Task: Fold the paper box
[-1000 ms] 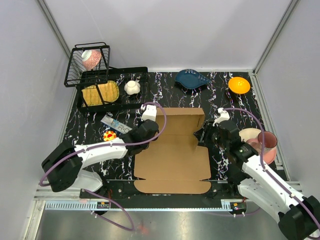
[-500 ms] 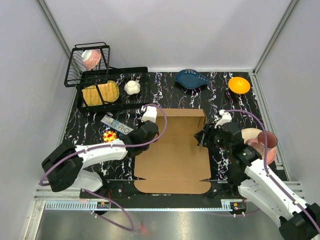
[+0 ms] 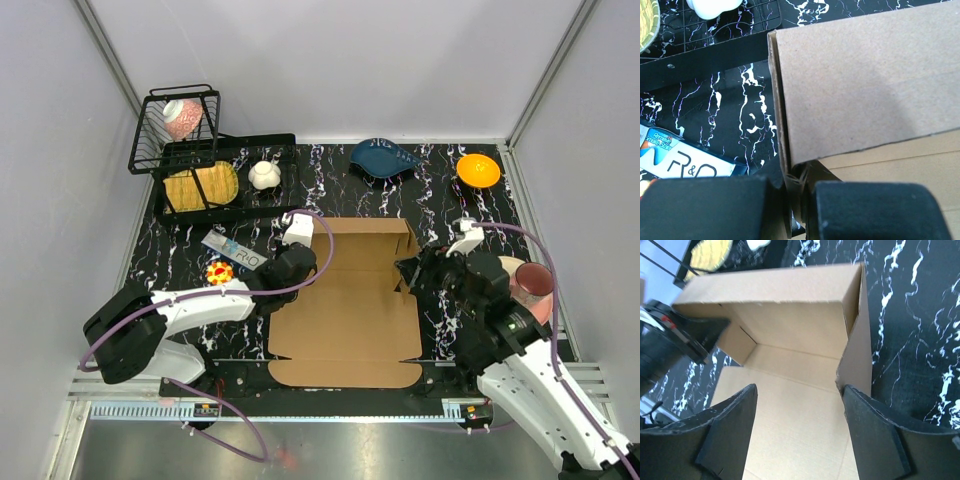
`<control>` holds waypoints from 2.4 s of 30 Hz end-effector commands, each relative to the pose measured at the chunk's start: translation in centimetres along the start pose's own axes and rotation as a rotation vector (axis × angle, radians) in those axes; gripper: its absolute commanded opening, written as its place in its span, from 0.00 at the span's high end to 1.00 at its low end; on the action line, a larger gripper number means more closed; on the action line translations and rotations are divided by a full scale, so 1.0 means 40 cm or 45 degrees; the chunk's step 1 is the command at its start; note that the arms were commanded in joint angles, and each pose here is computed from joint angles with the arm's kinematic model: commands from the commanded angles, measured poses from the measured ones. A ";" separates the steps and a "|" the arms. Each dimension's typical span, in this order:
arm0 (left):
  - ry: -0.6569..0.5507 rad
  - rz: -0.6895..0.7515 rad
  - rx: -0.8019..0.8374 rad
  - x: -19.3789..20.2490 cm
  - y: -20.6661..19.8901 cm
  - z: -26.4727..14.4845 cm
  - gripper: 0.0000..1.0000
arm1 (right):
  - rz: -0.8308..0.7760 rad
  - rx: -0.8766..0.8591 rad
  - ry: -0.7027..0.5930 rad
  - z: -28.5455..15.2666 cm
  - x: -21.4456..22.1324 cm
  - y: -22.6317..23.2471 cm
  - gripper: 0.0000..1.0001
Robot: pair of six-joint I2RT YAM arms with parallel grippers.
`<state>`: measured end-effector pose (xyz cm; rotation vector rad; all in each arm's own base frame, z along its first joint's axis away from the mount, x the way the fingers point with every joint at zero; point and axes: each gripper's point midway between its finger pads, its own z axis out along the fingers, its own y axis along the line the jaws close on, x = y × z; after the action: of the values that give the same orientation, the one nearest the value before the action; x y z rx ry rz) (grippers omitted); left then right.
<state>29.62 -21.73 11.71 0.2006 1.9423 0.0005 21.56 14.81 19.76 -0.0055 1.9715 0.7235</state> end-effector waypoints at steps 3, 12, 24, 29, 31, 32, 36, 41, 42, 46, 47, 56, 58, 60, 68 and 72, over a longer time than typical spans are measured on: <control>0.015 0.051 0.034 0.023 -0.011 -0.008 1.00 | -0.018 0.058 -0.196 -0.059 -0.119 0.014 0.24; 0.005 0.055 0.033 0.020 -0.006 -0.012 1.00 | 0.128 0.457 -0.499 -0.160 -0.197 -0.127 0.27; -0.029 0.056 0.024 0.020 0.013 -0.020 1.00 | 0.263 0.982 -0.521 -0.160 -0.194 -0.270 0.42; -0.047 0.045 0.033 0.015 0.015 -0.024 1.00 | 0.315 1.048 -0.525 -0.141 -0.178 -0.298 0.41; -0.048 0.047 0.033 0.018 0.017 -0.025 1.00 | 0.327 1.067 -0.525 -0.129 -0.176 -0.309 0.41; -0.054 0.047 0.031 0.015 0.018 -0.025 1.00 | 0.336 1.070 -0.511 -0.120 -0.171 -0.313 0.40; -0.062 0.051 0.031 0.017 0.021 -0.027 1.00 | 0.406 1.113 -0.465 -0.084 -0.157 -0.360 0.38; -0.085 0.053 0.022 0.010 0.030 -0.030 1.00 | 0.474 1.043 -0.407 -0.032 -0.146 -0.391 0.38; -0.086 0.055 0.018 0.009 0.031 -0.030 1.00 | 0.478 1.027 -0.387 -0.012 -0.144 -0.397 0.38; -0.085 0.061 0.019 0.009 0.027 -0.027 1.00 | 0.496 0.881 -0.280 0.049 -0.119 -0.381 0.41; -0.085 0.061 0.019 0.008 0.027 -0.027 1.00 | 0.494 0.842 -0.257 0.060 -0.112 -0.373 0.43; -0.054 0.078 0.010 0.005 0.020 -0.021 1.00 | 0.397 0.431 -0.122 0.092 -0.072 -0.246 0.48; -0.055 0.073 0.010 0.002 0.017 -0.019 1.00 | 0.378 0.378 -0.071 0.092 -0.048 -0.230 0.48; -0.055 0.075 0.014 0.004 0.015 -0.018 1.00 | 0.373 0.352 -0.030 0.095 -0.025 -0.227 0.48; -0.053 0.096 0.017 0.010 0.007 -0.009 1.00 | 0.345 0.173 0.089 0.108 0.028 -0.177 0.48; -0.046 0.099 0.020 0.010 0.004 -0.007 1.00 | 0.317 0.046 0.108 0.104 0.035 -0.137 0.47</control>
<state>29.34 -20.53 11.47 0.1986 1.8865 0.0240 26.32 10.52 12.63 0.4065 2.1486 0.7185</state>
